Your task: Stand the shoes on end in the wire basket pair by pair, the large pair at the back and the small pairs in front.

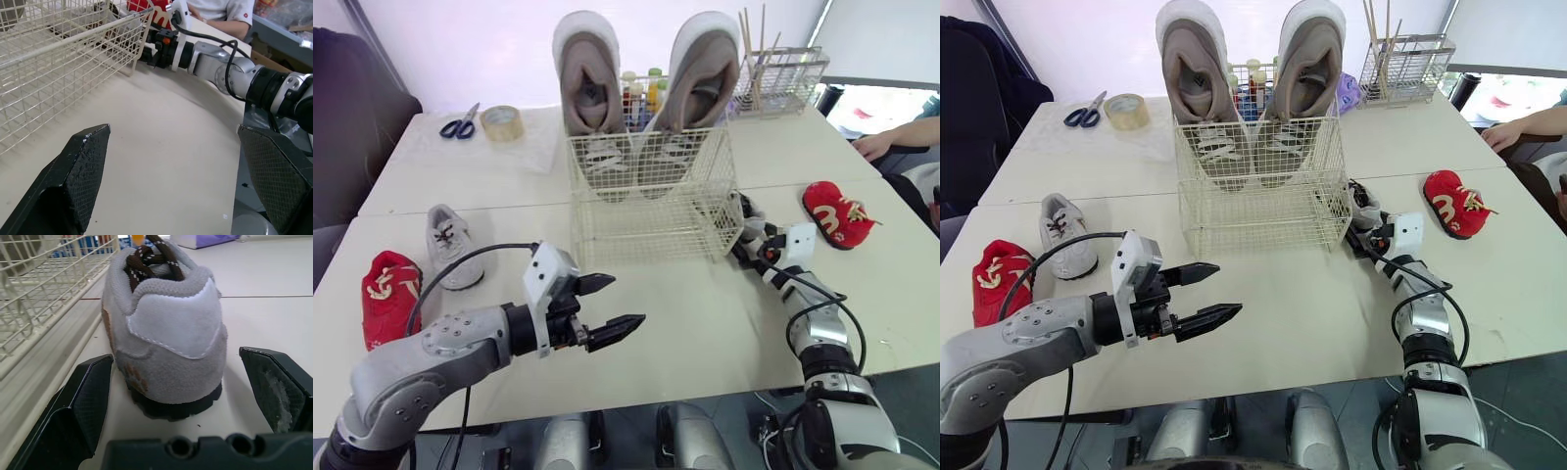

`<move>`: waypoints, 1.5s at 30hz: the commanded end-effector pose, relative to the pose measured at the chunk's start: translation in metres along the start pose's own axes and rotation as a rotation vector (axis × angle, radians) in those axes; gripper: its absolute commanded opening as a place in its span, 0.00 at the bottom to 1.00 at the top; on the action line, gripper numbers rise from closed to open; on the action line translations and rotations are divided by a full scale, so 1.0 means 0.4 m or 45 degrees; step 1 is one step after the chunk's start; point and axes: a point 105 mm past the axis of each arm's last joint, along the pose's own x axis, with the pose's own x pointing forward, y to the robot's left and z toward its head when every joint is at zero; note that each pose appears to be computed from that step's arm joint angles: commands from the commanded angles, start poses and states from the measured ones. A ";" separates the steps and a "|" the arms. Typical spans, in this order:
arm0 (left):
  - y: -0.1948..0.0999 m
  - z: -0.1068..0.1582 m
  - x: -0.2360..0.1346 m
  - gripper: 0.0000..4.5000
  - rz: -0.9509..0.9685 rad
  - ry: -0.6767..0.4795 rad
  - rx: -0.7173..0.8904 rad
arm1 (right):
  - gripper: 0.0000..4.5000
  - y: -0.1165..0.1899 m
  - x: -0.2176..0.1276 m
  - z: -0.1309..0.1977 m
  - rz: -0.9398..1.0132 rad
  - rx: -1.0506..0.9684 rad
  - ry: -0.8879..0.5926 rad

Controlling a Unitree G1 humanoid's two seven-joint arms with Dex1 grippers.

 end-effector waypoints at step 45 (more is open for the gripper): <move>0.084 0.152 -0.242 1.00 0.061 -0.220 -0.126 | 0.29 0.239 -0.209 0.916 1.322 -0.752 -0.641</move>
